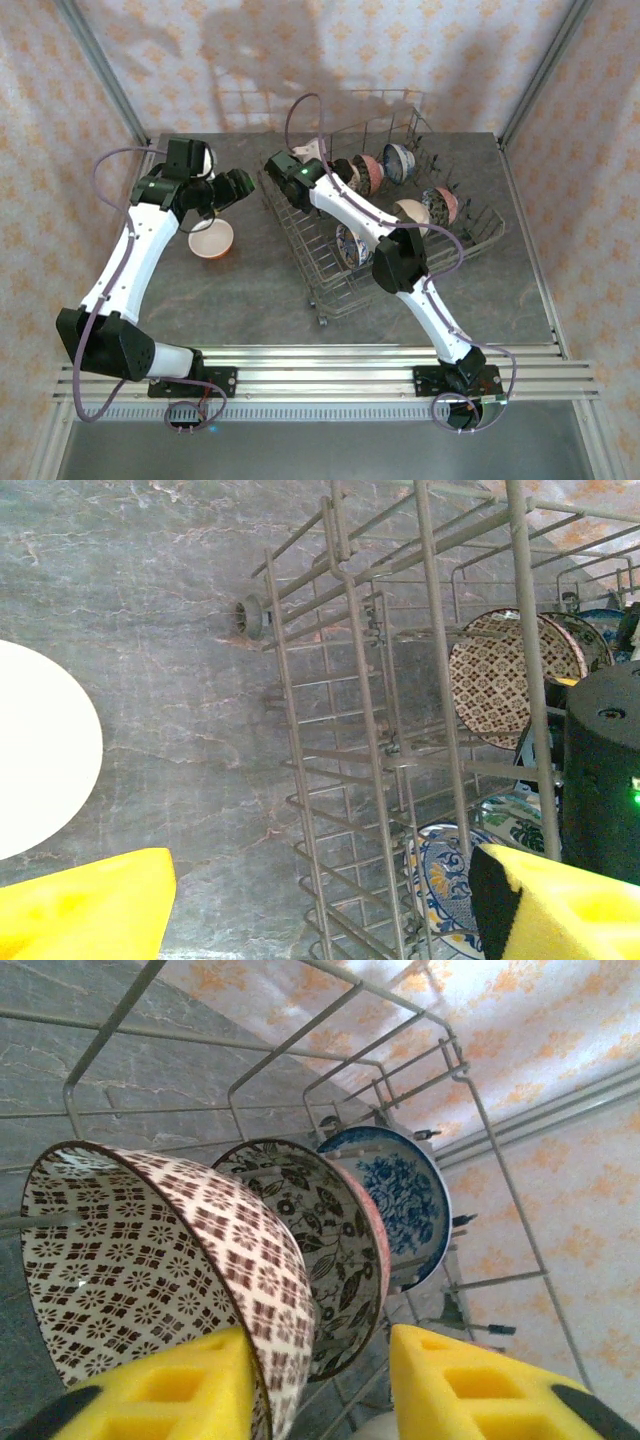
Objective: Load the bowls into the dish rack
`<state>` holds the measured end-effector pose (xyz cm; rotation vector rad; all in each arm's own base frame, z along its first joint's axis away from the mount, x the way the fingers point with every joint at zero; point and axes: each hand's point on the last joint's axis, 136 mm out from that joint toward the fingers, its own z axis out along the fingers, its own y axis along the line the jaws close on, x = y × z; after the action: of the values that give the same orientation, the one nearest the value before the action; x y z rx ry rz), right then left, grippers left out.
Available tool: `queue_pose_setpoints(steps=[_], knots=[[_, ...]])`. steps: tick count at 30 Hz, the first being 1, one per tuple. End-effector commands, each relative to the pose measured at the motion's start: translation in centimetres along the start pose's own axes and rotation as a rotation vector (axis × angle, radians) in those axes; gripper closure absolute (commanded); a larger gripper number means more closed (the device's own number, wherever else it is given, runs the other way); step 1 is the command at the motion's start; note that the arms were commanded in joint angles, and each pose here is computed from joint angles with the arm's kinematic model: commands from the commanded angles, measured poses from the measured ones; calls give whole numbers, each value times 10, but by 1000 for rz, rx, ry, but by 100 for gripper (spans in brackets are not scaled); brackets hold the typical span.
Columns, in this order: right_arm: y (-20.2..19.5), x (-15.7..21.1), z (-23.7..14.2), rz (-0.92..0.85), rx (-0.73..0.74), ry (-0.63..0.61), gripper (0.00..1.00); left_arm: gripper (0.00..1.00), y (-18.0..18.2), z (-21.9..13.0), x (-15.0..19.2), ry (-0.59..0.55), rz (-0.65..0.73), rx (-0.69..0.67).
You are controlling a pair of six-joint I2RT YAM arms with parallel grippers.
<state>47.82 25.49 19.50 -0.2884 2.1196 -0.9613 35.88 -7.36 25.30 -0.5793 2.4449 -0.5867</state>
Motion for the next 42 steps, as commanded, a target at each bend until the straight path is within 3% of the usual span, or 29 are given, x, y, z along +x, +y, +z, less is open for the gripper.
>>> queue_pose_setpoints(steps=[1,7,14,26,34,42], knots=[[-4,-9,-7,51,-11,-19,50,22,15,-17,-2,-35,-20,-66],[-10,-11,-13,80,-64,-6,27,21,46,-30,-1,-49,-83,-147],[-19,-12,-22,133,-174,16,16,21,92,-39,10,-22,-180,-238],[-70,-15,-44,247,-329,22,14,19,186,-24,59,117,-371,-519],[-91,2,-52,290,-395,50,14,19,207,11,56,152,-393,-563],[-99,20,-51,294,-361,76,15,22,219,43,48,208,-367,-576]])
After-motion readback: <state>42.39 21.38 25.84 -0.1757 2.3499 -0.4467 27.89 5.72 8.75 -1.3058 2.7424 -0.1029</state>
